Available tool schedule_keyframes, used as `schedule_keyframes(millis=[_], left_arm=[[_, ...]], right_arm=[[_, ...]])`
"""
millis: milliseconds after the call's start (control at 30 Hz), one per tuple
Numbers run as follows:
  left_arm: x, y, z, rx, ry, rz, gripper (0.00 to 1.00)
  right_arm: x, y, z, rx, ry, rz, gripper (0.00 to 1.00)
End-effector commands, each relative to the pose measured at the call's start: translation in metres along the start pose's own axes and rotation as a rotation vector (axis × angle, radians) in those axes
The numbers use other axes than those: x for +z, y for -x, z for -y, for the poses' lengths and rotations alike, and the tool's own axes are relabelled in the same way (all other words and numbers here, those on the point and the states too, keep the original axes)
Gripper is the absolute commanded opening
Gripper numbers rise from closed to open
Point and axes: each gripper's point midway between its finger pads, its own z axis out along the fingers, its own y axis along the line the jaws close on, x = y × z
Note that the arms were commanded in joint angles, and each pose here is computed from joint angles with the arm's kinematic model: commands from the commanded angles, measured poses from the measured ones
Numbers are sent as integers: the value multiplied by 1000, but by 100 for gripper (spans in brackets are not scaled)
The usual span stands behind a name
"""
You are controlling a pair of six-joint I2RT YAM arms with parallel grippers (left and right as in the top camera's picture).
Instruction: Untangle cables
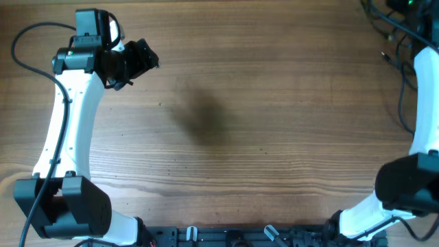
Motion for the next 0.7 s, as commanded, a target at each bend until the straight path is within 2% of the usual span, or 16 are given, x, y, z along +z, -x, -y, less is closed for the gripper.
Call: schedule_keyframes(millis=[0,100,167,267,433,667], left_arm=[[0,3,0,-1,6,10,85],[1,4,0,0,4,13,85],[1,5,0,1,2,16,85],[2,5,0,1,3,16,85],[2,9,2,5,-6,31,85],[2,10,3,6,-8,34,85]], right_arm=[[38,-13,20,12,-102,9,4],[76,-29,26,10,-128,13,4],[108,-50,43,14,-210,15,4],[135,-84,68,103,-305,-20,4],[131,-76,84,136,-333,-2,4],[119,-77,137,175,-409,-57,4]])
